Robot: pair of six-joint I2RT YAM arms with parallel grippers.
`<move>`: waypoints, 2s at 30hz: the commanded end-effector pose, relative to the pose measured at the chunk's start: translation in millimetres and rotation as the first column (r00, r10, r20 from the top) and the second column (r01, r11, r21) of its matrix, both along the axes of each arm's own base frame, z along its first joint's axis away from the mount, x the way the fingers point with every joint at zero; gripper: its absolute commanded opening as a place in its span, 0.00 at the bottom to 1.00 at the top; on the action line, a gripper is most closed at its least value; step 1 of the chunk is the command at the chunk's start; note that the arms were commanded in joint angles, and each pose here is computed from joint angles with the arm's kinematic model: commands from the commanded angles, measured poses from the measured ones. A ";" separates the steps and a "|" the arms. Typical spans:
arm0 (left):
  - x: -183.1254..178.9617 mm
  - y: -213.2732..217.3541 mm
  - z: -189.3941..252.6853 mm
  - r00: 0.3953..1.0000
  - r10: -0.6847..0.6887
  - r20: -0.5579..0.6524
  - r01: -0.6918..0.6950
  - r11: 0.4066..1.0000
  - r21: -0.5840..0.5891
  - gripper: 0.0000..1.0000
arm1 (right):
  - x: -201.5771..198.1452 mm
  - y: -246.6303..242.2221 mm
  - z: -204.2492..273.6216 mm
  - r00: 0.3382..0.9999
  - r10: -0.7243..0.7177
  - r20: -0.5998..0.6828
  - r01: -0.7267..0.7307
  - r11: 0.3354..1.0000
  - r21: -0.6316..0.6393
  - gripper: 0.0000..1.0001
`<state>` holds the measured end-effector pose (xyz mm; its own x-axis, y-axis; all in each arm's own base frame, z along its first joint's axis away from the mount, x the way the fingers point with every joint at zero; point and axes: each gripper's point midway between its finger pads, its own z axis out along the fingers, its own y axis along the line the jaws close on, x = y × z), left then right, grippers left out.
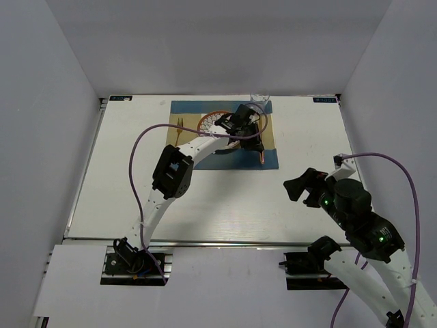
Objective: Set the dinner table for one person
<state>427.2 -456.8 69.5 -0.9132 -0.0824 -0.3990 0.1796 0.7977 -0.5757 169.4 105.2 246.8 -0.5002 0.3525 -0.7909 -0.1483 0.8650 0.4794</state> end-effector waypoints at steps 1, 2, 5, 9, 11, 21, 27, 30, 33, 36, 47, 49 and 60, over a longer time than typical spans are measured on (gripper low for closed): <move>13.7 -32.1 85.5 0.989 -0.014 0.146 0.043 0.979 -0.200 0.00 | -3.6 -0.5 -0.1 1.000 0.017 0.010 -0.017 1.000 -0.005 0.89; 13.9 -35.5 86.0 0.989 -0.018 0.145 0.049 0.975 -0.218 0.00 | -4.0 0.2 -0.8 1.000 0.021 0.010 -0.021 1.000 -0.003 0.89; 15.8 -39.7 76.9 0.991 -0.017 0.131 0.047 0.972 -0.229 0.00 | -4.8 3.0 -4.3 0.999 0.037 0.010 -0.038 0.999 0.002 0.89; 17.5 -44.1 60.5 0.994 -0.017 0.110 0.043 0.971 -0.236 0.00 | -6.7 7.4 -9.6 0.998 0.062 0.001 -0.062 0.998 0.008 0.89; 20.0 -45.6 53.8 0.994 -0.009 0.105 0.034 0.971 -0.237 0.00 | -8.0 8.2 -11.7 0.998 0.068 -0.004 -0.068 0.998 0.010 0.89; 27.4 -46.9 34.1 0.994 0.010 0.109 0.015 0.975 -0.223 0.00 | -14.8 2.8 -11.4 0.997 0.071 0.009 -0.071 0.997 0.007 0.89; 32.0 -39.6 7.6 0.997 0.036 0.070 -0.023 0.982 -0.189 0.00 | -16.1 1.4 -15.4 0.997 0.071 0.010 -0.071 0.997 0.001 0.89; 33.2 -35.8 -3.6 0.997 0.063 0.049 -0.054 0.985 -0.164 0.00 | -16.0 1.7 -18.6 0.997 0.073 0.004 -0.073 0.997 -0.004 0.89; 33.4 -33.4 -13.0 0.997 0.073 0.039 -0.066 0.987 -0.146 0.00 | -17.0 2.1 -18.2 0.997 0.077 0.008 -0.077 0.997 0.002 0.89; 32.4 -34.3 -18.3 0.997 0.063 0.035 -0.057 0.988 -0.145 0.00 | -18.0 2.3 -15.6 0.997 0.081 0.015 -0.081 0.997 0.008 0.89; 35.2 -37.2 -16.5 0.996 0.077 0.033 -0.071 0.984 -0.165 0.20 | -20.5 5.1 -15.6 0.995 0.102 0.018 -0.102 0.995 0.015 0.89; 36.3 -37.4 -15.4 0.996 0.080 0.038 -0.072 0.983 -0.167 0.25 | -21.3 4.9 -15.2 0.994 0.104 0.021 -0.104 0.994 0.016 0.89; 36.0 -40.5 -4.9 0.997 0.062 0.056 -0.050 0.981 -0.189 0.47 | -25.3 9.5 -12.0 0.989 0.142 0.032 -0.142 0.990 0.025 0.89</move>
